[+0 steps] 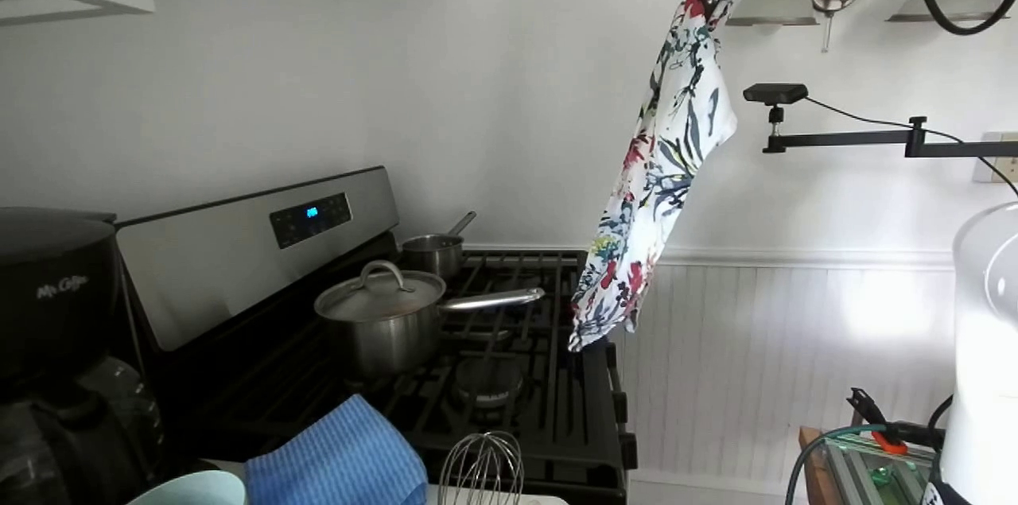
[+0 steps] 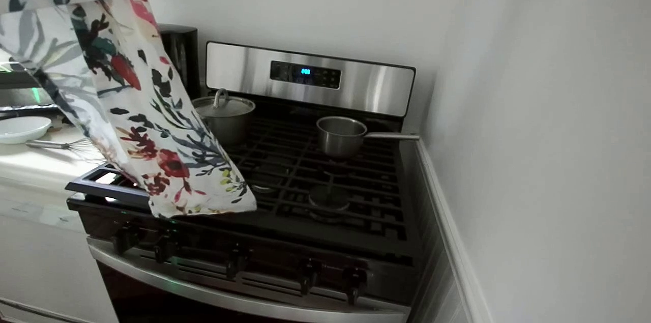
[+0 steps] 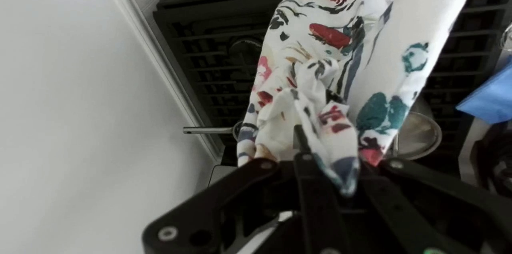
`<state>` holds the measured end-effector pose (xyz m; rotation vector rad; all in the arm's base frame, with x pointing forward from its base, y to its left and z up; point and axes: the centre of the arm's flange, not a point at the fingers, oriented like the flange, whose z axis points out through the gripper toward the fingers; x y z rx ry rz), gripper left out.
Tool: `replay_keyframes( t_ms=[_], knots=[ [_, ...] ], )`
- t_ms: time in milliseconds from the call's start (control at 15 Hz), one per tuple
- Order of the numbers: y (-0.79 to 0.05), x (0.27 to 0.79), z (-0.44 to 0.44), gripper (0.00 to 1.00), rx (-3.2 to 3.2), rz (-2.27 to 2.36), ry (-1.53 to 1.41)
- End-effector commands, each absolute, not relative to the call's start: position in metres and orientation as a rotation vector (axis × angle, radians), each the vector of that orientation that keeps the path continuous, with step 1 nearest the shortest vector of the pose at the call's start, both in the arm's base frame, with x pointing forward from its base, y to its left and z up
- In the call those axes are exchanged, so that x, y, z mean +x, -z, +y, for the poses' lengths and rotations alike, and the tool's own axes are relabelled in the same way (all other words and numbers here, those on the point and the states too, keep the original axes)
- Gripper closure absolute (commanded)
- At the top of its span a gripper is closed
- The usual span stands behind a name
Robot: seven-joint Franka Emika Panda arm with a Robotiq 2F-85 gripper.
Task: Hang the floral cloth on the handle of the oven
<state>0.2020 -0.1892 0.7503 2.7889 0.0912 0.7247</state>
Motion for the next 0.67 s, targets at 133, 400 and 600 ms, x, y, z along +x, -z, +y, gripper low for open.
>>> replay_keyframes(
  t_ms=[133, 400, 600],
  knots=[
    [-0.767, 0.188, -0.182, 0.99, 2.800, -0.008, -0.995],
    [-0.779, 0.182, -0.181, 0.99, 2.765, -0.028, -1.158],
    [-0.782, 0.181, -0.183, 0.99, 2.745, -0.031, -1.198]
  ],
)
